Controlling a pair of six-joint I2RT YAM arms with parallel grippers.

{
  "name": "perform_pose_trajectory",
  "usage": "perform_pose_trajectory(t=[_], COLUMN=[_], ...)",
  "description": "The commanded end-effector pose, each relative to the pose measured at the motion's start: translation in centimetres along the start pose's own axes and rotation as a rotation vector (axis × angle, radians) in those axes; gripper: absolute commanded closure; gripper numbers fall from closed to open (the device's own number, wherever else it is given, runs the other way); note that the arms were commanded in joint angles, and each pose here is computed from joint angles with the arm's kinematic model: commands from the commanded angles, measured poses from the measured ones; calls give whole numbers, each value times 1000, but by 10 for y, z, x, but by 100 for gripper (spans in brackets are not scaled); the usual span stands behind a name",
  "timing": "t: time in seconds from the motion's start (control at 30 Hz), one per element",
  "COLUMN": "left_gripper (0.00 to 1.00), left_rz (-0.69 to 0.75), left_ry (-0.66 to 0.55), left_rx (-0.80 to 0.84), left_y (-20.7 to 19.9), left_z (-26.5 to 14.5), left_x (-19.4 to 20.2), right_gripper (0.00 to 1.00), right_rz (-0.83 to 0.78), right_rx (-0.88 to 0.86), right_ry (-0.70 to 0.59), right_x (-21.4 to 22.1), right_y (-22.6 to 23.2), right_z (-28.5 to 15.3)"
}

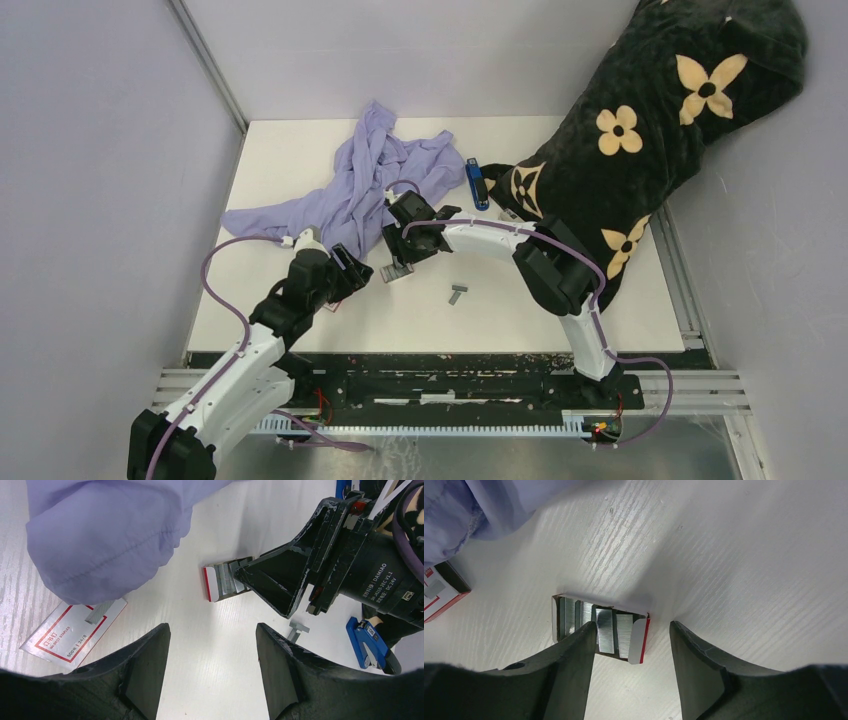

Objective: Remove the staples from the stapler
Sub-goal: Adjust the staple in the staple box.

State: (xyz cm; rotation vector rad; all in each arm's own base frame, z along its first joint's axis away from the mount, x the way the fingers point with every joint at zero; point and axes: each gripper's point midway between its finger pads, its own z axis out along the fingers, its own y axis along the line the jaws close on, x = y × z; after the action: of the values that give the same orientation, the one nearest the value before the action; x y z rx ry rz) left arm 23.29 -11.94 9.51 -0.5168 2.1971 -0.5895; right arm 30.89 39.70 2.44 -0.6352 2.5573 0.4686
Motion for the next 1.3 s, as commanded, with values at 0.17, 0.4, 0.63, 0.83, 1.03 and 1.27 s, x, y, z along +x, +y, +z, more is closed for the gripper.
perform_pose_trajectory(t=[0.17,0.4,0.63,0.83,1.03,1.27], left_gripper=[29,29,29,29,29,29], left_rz=[-34,-34,-32,-28,-27,-24], left_ry=[-34,-34,-33,-35,-34,-34], left_rx=[15,17,17,16,16,16], left_y=[-6,-7,-7,-7,-7,-7], left_z=[0,0,0,-1,-1,-1], left_x=[-9,-9,-9,-10,-10,-10], right_gripper=[39,39,39,40,41,44], right_rz=[-19,-36,-54,-70,-76,-64], right_rx=[-12,-5,6,16,30,34], right_ry=[-11,-9,-8,-8,-16,-27], right_x=[-3,-1,0,2,0,-2], right_y=[8,8,7,8,6,6], right_z=[5,5,6,7,5,3])
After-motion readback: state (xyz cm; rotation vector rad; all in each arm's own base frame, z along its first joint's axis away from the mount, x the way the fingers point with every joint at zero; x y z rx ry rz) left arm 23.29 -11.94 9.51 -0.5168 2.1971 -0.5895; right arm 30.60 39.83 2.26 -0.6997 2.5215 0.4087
